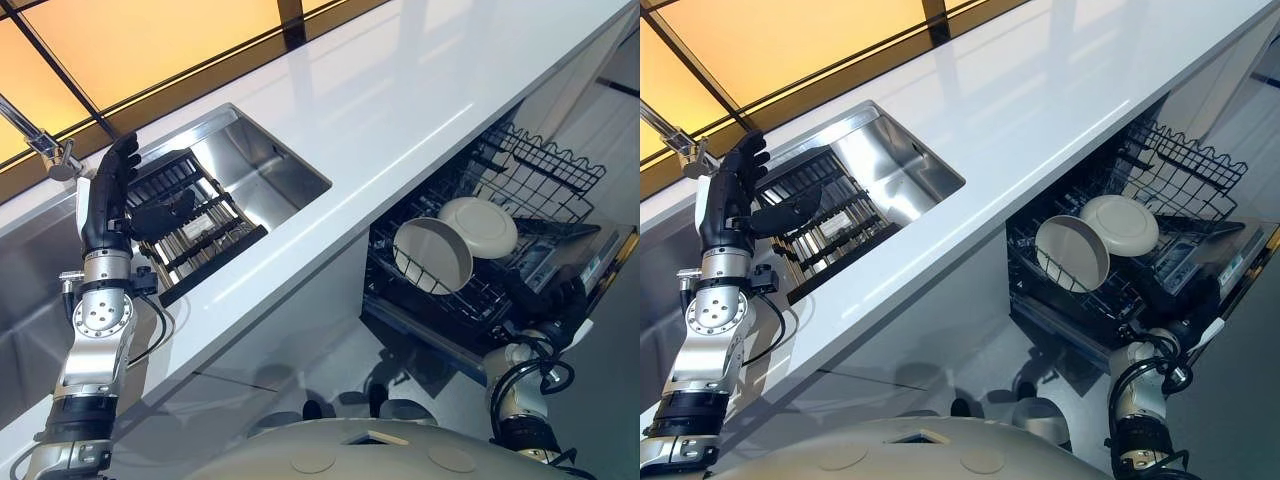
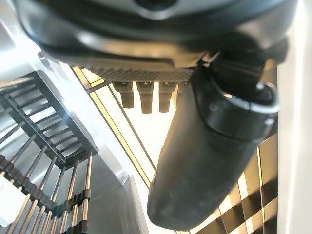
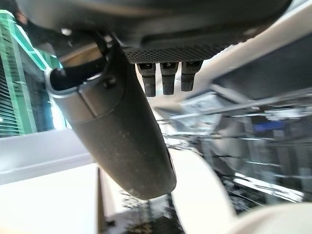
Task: Pick up plates and place into dishwasher.
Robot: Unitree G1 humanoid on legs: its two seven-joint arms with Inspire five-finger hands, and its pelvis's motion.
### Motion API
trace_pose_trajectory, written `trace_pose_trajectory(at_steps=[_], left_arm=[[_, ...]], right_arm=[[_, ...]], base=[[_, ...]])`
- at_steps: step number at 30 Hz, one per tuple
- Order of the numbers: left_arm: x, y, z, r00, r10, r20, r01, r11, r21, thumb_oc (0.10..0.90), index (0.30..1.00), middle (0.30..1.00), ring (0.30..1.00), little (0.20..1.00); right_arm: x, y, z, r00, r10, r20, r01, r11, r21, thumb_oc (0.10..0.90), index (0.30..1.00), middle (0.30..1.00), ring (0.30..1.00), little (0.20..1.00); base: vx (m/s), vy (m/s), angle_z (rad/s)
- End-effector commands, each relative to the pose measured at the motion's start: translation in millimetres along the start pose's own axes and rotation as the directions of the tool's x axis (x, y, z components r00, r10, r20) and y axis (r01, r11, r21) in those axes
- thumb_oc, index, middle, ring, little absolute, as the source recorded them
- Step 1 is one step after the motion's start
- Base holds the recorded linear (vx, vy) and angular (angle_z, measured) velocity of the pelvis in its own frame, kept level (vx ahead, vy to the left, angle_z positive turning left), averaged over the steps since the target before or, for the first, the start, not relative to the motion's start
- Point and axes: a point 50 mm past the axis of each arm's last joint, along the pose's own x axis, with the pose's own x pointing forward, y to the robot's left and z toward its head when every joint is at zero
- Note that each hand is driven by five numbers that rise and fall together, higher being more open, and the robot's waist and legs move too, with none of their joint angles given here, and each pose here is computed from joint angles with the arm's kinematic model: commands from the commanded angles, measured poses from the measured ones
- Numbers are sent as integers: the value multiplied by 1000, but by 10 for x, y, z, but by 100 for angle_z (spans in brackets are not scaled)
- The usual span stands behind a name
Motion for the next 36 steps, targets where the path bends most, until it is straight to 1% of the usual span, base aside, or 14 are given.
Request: trace_pose_trajectory(at_steps=[1,3,6,8,11,14,19,22,23,24,28,32,35,36], left_arm=[[295,99,480,971,57,233,-49,998,-37,800,900,900,900,900],[286,87,461,972,55,228,-46,998,-42,800,900,900,900,900],[275,62,459,973,55,223,-44,998,-53,800,900,900,900,900],[274,44,474,973,49,226,-37,998,-57,800,900,900,900,900],[279,21,487,972,35,232,-23,998,-56,800,900,900,900,900],[296,-28,505,972,19,236,-7,999,-53,800,900,900,900,900],[311,-127,473,973,2,232,11,998,-55,800,900,900,900,900],[313,-190,462,973,-12,230,25,998,-55,800,900,900,900,900],[314,-195,462,973,-13,230,26,998,-55,800,900,900,900,900],[316,-213,460,974,-18,227,30,998,-53,800,900,900,900,900],[318,-243,438,976,-28,215,40,998,-53,800,900,900,900,900],[315,-258,428,978,-38,205,49,998,-48,800,900,900,900,900],[327,-279,404,980,-50,195,60,997,-44,800,900,900,900,900],[328,-279,396,980,-52,192,62,997,-45,800,900,900,900,900]], right_arm=[[91,312,418,971,142,194,-156,986,58,800,900,900,900,900],[82,319,352,972,172,158,-180,983,36,800,900,900,900,900],[77,311,180,977,211,37,-213,974,74,800,900,900,900,900],[61,341,94,966,255,-34,-248,958,146,800,900,900,900,900],[6,445,-22,921,368,-126,-324,906,272,800,900,900,900,900],[-125,688,-57,828,538,-160,-433,794,428,800,900,900,900,900],[-341,1074,46,637,766,-85,-586,553,592,800,900,900,900,900],[-401,1226,154,558,830,-19,-653,454,606,800,900,900,900,900],[-406,1239,164,549,836,-12,-660,442,607,800,900,900,900,900],[-432,1314,233,509,861,19,-686,392,613,800,900,900,900,900],[-501,1499,394,426,900,94,-736,284,614,800,900,900,900,900],[-652,1722,546,331,931,157,-785,179,593,800,900,900,900,900],[-813,1907,671,241,947,214,-817,79,572,800,900,900,900,900],[-841,1940,699,230,947,225,-823,66,564,800,900,900,900,900]], base=[[22,46,7],[17,45,6],[0,30,9],[0,2,7],[0,0,0],[10,-11,1],[0,0,0],[27,11,6],[43,19,6],[40,18,6],[44,23,10],[50,17,9],[60,13,14],[57,8,14]])
